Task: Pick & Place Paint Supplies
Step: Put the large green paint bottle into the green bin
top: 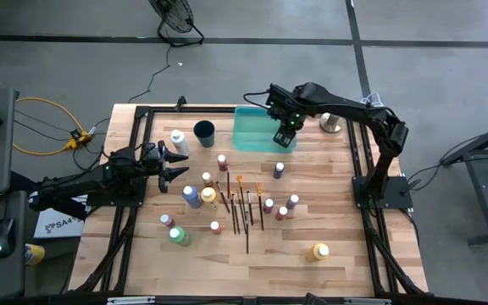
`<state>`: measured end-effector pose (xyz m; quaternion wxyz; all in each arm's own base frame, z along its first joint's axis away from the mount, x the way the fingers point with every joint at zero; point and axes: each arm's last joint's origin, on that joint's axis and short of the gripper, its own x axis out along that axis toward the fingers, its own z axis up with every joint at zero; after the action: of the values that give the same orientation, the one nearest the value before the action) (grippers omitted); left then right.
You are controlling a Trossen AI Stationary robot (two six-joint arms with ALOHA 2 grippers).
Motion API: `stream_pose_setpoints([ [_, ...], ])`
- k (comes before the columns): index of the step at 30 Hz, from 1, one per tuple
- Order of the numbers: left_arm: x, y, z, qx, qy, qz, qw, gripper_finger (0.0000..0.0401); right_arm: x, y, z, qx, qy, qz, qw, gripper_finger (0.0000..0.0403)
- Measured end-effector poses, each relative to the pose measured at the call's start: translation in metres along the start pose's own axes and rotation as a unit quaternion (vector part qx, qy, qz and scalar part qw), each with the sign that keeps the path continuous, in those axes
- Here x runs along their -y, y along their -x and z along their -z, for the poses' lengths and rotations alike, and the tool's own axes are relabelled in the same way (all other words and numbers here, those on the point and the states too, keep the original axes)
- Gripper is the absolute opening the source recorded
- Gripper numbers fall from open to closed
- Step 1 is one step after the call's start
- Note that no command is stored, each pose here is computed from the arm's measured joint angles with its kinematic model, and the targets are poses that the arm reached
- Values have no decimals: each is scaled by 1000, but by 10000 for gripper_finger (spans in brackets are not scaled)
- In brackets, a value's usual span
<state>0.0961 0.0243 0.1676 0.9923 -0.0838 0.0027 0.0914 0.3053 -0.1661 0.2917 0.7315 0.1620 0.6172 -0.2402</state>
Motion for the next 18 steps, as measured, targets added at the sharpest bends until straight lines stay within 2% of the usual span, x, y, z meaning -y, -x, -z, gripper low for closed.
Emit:
stream_pose_setpoints([
  [8,0,0,0,0,0,0,1000,194,2,-10,3,-8,-4,2,1000,129],
  [15,0,0,0,0,0,0,1000,194,2,-12,3,-7,-4,2,1000,118],
  [18,0,0,0,0,0,0,1000,194,2,-12,3,-8,-6,2,1000,137],
])
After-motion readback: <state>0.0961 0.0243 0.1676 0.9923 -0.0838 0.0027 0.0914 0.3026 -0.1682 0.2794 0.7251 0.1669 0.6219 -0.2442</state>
